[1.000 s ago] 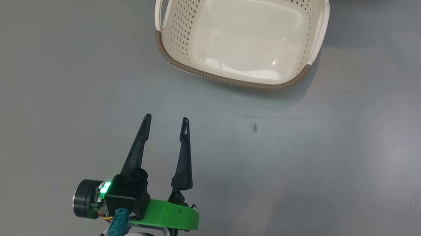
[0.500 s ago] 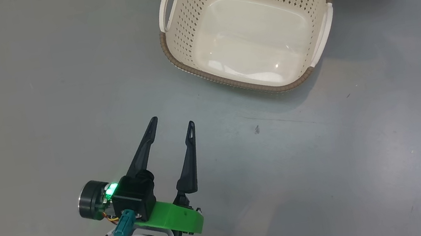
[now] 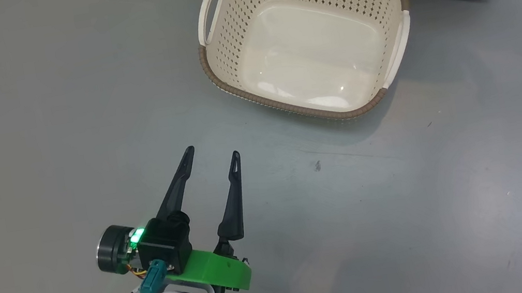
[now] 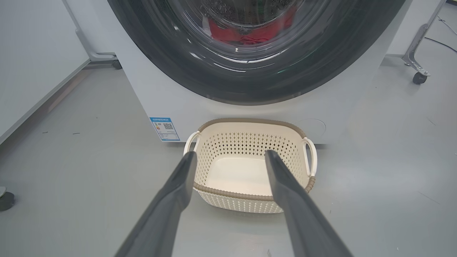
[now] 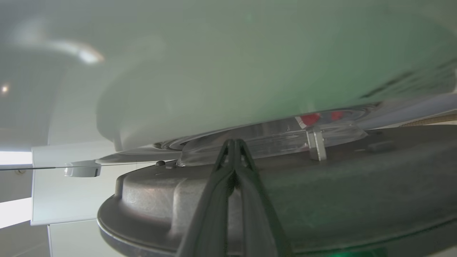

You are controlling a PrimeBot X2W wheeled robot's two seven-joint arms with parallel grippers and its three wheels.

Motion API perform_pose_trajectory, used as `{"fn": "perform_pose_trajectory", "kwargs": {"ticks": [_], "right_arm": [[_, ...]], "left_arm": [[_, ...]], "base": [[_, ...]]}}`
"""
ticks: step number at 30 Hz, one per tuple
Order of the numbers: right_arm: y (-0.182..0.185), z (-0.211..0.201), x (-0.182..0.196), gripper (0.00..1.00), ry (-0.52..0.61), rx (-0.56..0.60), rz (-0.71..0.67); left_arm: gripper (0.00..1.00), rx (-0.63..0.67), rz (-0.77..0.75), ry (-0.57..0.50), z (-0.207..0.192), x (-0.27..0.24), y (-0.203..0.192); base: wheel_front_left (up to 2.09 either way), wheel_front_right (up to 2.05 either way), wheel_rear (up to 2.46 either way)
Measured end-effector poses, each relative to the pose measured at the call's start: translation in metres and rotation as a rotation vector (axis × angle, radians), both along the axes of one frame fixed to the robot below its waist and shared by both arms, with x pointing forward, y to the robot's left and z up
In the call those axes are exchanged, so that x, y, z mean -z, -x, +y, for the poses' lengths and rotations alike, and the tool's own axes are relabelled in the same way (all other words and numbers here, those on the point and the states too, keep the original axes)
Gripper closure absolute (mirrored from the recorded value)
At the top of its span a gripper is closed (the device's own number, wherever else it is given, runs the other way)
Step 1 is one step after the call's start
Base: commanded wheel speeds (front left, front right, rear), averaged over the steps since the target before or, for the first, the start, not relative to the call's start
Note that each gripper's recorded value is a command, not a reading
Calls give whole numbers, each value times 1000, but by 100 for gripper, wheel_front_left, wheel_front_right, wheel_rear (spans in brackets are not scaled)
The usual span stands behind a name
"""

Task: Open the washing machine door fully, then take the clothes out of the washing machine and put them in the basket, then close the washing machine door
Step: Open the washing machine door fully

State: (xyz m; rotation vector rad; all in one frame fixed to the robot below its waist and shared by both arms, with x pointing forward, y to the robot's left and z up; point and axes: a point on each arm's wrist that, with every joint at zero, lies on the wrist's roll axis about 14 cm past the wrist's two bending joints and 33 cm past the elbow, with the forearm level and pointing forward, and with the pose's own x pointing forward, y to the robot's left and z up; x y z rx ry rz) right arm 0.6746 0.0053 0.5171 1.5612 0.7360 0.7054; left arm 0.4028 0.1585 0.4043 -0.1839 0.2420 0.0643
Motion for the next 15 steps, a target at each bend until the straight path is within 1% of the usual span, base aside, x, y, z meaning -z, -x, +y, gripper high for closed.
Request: {"fn": "perform_pose_trajectory", "kwargs": {"ticks": [15], "right_arm": [[25, 7, 1, 100, 39, -90, 48]], "left_arm": [[0, -13, -39, -2, 5, -15, 2]], "base": [[0, 0, 0]]}}
